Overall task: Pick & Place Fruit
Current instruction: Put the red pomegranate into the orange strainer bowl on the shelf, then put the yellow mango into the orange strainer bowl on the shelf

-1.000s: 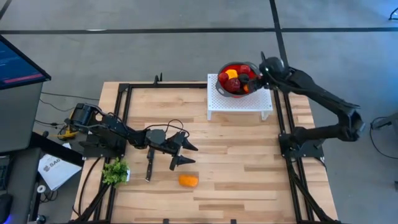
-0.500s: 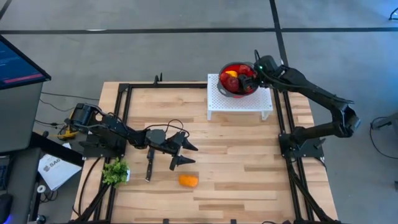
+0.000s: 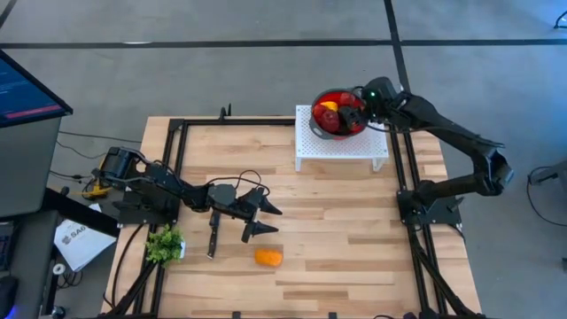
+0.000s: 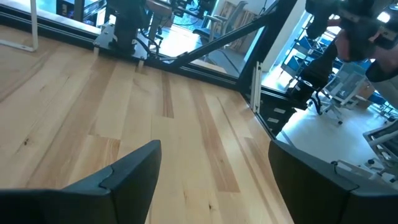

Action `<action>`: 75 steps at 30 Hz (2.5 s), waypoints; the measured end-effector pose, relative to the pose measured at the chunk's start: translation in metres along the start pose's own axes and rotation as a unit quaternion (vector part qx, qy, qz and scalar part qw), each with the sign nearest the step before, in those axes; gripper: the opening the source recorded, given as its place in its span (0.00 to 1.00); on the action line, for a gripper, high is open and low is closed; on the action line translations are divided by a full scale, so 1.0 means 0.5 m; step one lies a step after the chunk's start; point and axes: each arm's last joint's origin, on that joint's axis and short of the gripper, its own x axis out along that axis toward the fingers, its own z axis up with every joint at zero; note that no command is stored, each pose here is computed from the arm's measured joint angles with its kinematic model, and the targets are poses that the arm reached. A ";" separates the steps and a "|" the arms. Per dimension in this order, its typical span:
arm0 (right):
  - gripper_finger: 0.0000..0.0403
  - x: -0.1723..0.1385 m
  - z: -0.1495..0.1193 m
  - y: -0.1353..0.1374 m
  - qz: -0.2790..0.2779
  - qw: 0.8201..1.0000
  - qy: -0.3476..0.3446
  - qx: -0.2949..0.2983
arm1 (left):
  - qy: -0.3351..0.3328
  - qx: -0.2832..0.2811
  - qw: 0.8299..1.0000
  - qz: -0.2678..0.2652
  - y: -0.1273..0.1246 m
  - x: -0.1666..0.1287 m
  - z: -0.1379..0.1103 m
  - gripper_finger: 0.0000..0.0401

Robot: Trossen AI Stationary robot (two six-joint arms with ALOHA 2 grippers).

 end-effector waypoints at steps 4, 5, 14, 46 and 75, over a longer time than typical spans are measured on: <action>0.54 -0.023 0.021 0.000 0.004 1.000 -0.013 0.004 | 0.001 0.000 1.000 0.000 0.000 0.000 0.000 0.72; 0.54 -0.030 0.025 0.000 0.006 1.000 -0.016 0.004 | 0.001 0.000 1.000 0.000 0.000 0.000 0.000 0.72; 0.49 -0.117 0.036 0.039 0.057 0.996 -0.059 -0.034 | 0.005 -0.001 1.000 0.002 0.001 0.000 -0.002 0.72; 0.24 -0.176 -0.589 0.605 0.431 0.845 -0.254 -0.188 | 0.110 0.130 0.985 -0.031 -0.131 -0.041 -0.131 0.85; 0.30 -0.193 -0.577 0.594 0.485 0.840 -0.180 -0.162 | 0.177 0.061 0.981 -0.048 -0.085 0.036 -0.176 0.78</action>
